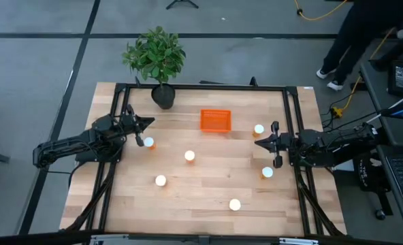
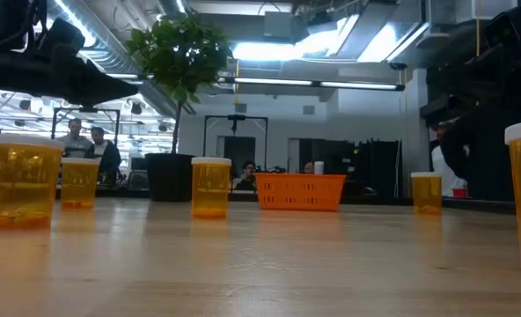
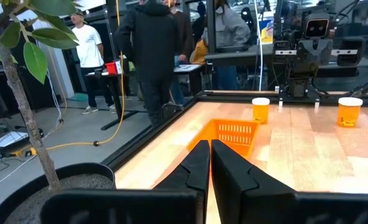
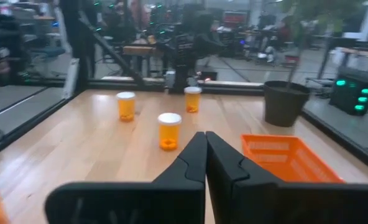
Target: Pick and place pill bottles into a basket
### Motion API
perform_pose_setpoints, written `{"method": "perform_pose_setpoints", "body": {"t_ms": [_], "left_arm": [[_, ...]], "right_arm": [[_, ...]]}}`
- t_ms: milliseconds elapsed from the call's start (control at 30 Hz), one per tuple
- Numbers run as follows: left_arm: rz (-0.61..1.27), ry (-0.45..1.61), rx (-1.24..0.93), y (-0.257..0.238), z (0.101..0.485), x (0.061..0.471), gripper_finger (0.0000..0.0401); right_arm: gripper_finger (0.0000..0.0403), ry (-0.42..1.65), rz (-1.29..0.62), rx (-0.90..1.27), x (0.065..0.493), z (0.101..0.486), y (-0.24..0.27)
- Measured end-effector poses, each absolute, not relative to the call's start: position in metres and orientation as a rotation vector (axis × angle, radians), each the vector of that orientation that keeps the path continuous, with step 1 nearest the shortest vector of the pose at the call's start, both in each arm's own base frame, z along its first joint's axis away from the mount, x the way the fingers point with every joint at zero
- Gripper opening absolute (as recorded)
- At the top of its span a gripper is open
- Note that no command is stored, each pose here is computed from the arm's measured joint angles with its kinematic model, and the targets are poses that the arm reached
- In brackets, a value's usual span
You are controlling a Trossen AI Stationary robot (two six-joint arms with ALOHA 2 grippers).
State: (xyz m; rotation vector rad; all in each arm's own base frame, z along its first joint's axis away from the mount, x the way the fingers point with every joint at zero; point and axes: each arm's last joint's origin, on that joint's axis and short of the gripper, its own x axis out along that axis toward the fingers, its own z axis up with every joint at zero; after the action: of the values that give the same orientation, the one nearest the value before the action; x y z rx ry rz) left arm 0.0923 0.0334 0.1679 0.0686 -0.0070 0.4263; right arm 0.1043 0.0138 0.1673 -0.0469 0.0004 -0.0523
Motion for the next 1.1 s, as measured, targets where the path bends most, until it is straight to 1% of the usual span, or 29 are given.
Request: {"method": "perform_pose_setpoints", "body": {"t_ms": [100, 267, 433, 567, 667, 900, 1100], "left_arm": [[0.426, -0.016, 0.03, 0.033, 0.168, 0.092, 0.0012], [0.422, -0.027, -0.044, 0.033, 0.167, 0.092, 0.0011], [0.405, -0.022, 0.002, 0.033, 0.168, 0.093, 0.0012], [0.283, -0.007, 0.004, 0.03, 0.167, 0.094, 0.0006], [0.205, -0.015, 0.006, 0.027, 0.167, 0.095, 0.0002], [0.189, -0.017, 0.007, 0.027, 0.168, 0.095, 0.0007], [0.189, -0.017, 0.009, 0.027, 0.168, 0.095, 0.0003]], "right_arm": [[0.0004, -0.001, -0.094, -0.046, 0.104, 0.168, 0.013], [0.0004, -0.002, -0.096, -0.033, 0.104, 0.168, 0.013], [0.0004, -0.002, -0.096, -0.031, 0.104, 0.168, 0.013], [0.0004, -0.001, -0.11, -0.03, 0.104, 0.168, 0.011], [0.0004, 0.0, -0.162, -0.017, 0.104, 0.167, 0.009], [0.0004, 0.003, -0.223, -0.009, 0.104, 0.167, 0.004], [0.0004, 0.019, -0.266, 0.018, 0.105, 0.165, 0.0]]}}
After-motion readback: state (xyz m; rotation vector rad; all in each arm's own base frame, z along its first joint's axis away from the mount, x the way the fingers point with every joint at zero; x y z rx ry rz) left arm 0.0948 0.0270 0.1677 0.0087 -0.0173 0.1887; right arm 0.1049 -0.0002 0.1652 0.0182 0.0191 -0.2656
